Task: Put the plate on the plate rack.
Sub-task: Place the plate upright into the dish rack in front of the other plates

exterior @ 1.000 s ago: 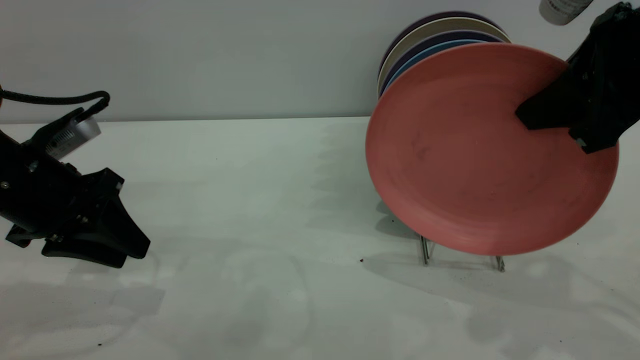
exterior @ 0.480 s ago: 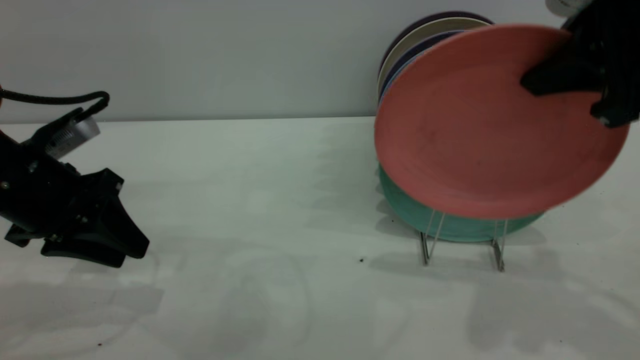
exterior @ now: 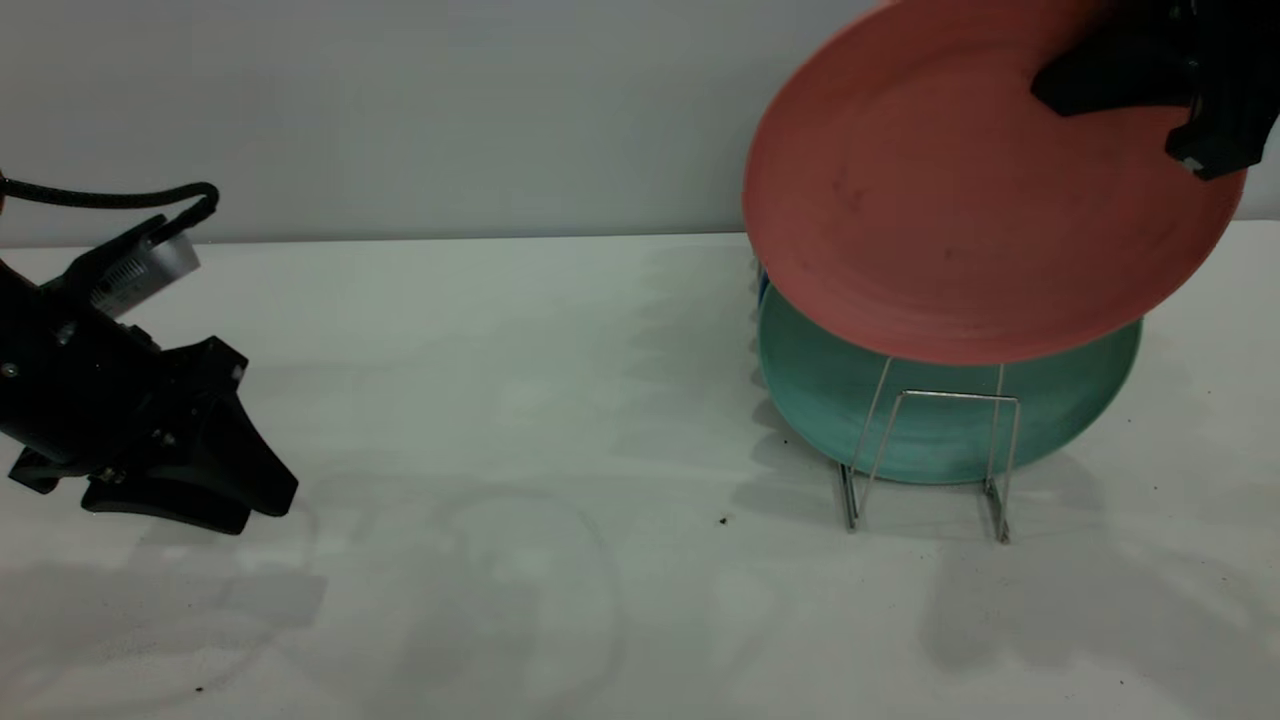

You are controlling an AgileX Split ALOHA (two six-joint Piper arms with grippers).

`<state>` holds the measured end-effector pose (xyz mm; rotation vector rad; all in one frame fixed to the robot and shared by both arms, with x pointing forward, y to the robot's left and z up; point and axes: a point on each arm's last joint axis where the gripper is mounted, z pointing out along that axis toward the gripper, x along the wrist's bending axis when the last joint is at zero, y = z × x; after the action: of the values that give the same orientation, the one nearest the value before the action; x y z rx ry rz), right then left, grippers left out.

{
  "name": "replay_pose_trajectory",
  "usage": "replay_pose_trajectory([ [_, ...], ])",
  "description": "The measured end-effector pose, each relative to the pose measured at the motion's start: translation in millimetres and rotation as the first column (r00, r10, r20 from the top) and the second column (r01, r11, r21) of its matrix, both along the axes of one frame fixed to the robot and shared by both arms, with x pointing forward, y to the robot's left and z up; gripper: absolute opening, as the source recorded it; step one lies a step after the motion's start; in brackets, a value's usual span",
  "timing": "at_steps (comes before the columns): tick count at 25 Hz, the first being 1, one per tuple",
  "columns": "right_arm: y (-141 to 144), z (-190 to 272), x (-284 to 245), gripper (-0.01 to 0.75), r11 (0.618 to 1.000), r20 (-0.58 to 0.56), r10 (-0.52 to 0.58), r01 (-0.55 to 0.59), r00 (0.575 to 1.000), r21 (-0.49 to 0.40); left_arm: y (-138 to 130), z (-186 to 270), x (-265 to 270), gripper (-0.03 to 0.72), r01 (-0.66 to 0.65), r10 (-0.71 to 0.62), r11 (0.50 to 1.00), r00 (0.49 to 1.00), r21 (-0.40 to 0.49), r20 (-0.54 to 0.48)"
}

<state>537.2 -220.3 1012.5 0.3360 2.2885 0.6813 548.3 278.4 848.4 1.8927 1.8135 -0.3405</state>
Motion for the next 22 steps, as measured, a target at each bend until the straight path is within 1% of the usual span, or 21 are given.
replay_pose_trajectory([
  [12, 1, -29, 10, 0.113, 1.000, -0.085, -0.013, 0.011, 0.996, -0.024, 0, 0, 0, 0.356, 0.000, 0.000, 1.000, 1.000, 0.000, 0.000],
  [17, 1, -32, 12, 0.115, 0.999, -0.099, -0.040, 0.040, 0.994, 0.001, 0, 0, 0, 0.356, 0.000, 0.000, 1.000, 1.000, 0.000, 0.000],
  [20, 3, -31, 12, 0.146, 0.999, -0.106, -0.026, 0.028, 0.994, 0.018, 0, 0, 0, 0.356, 0.000, 0.000, 1.000, 1.000, 0.000, 0.000],
  [22, 5, -31, 11, 0.198, 0.999, -0.117, -0.008, 0.012, 0.993, 0.034, 0, 0, 0, 0.356, 0.000, 0.000, 1.000, 1.000, 0.000, 0.000],
])
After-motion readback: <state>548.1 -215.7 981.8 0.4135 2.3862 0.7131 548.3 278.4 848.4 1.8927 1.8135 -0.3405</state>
